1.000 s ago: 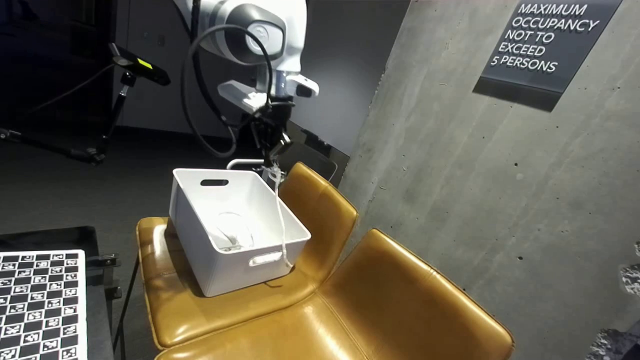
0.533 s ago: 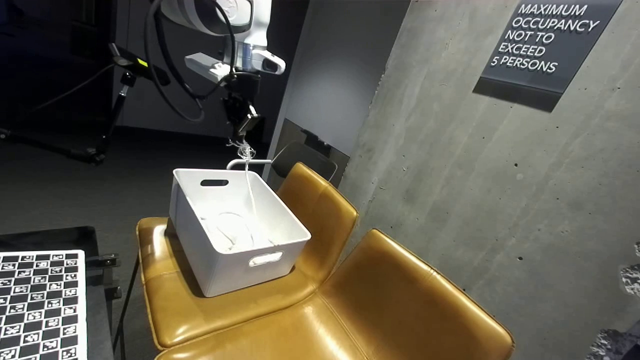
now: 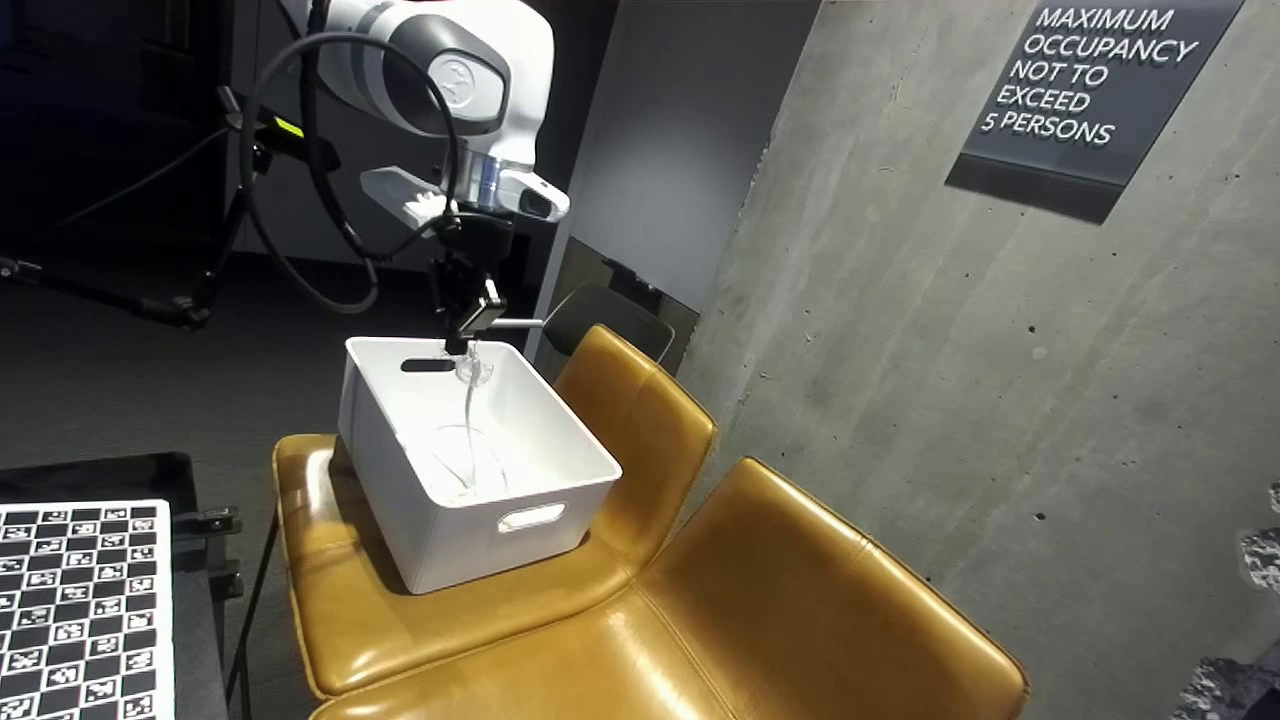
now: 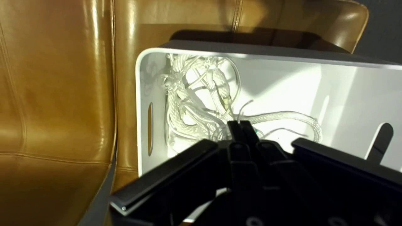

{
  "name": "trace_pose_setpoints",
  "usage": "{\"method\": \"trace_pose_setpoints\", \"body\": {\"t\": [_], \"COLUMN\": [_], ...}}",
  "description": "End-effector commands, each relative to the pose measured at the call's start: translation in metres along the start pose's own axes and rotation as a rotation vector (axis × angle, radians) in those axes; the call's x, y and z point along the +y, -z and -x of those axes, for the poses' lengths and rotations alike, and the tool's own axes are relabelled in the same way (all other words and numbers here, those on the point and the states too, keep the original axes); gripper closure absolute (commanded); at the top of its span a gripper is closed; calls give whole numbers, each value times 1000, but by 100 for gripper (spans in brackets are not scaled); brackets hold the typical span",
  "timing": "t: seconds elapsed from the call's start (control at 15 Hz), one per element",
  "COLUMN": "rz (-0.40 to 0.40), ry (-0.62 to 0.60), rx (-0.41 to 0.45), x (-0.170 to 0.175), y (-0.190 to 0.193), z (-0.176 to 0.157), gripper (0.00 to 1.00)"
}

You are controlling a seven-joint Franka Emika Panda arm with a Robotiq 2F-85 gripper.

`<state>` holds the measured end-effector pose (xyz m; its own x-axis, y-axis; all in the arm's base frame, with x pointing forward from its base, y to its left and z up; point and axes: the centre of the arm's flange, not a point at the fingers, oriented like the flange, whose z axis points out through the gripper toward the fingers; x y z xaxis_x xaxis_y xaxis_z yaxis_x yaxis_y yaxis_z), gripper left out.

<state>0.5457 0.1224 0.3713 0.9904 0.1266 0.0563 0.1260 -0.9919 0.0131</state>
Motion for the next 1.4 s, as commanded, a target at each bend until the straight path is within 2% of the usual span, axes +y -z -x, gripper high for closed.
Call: {"method": "trace_pose_setpoints", "body": {"t": [0.0,0.27,0.53,0.6,0.67,0.73,1.13,1.33], "rz": [1,-2,-29,-34,-46,-52,-83,-129], "ry": [-2,0,-9,-14,-20,-22,-56,-130], "rx": [-13,-18,32,53,70,83,110,86], "x": [7,7,6,5,6,7,28,48], "y": [-10,-11,6,10,14,15,11,7], "z": [11,12,1,-1,0,0,0,4], "gripper": [99,99,99,72,71,66,22,2]}}
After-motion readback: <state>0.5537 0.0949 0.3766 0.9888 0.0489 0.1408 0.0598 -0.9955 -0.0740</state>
